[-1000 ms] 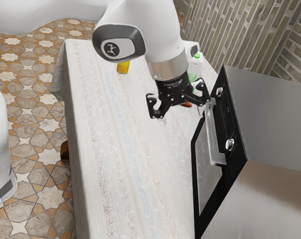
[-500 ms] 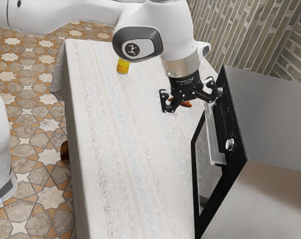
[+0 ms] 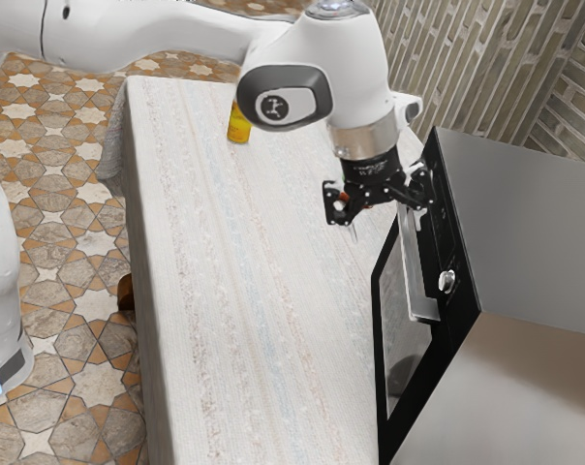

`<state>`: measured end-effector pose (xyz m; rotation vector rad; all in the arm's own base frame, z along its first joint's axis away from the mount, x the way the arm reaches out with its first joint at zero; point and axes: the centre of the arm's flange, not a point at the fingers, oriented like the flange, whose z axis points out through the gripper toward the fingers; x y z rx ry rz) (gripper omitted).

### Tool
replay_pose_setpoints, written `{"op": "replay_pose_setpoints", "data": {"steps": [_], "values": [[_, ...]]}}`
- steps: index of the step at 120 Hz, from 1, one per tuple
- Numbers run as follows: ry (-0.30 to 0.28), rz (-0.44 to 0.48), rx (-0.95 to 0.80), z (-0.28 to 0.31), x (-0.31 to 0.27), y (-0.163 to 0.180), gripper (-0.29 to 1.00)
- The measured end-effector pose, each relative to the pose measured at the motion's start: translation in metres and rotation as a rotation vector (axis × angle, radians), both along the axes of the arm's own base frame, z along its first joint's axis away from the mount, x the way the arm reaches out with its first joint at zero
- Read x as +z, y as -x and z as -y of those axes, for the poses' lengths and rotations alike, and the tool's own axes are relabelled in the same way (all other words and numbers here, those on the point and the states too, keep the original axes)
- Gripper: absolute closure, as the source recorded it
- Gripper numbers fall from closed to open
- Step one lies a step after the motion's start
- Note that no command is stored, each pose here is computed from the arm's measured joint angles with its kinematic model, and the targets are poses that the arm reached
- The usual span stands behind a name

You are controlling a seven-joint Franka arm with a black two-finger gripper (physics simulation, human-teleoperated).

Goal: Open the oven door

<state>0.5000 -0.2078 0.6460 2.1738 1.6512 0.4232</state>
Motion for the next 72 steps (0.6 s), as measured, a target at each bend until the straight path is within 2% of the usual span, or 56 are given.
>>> {"op": "replay_pose_setpoints", "data": {"steps": [51,72], "values": [[0.018,-0.055,-0.012,-0.009,-0.036,-0.016,0.00],[0.014,-0.057,-0.006,-0.011,-0.040,-0.006,0.00]]}}
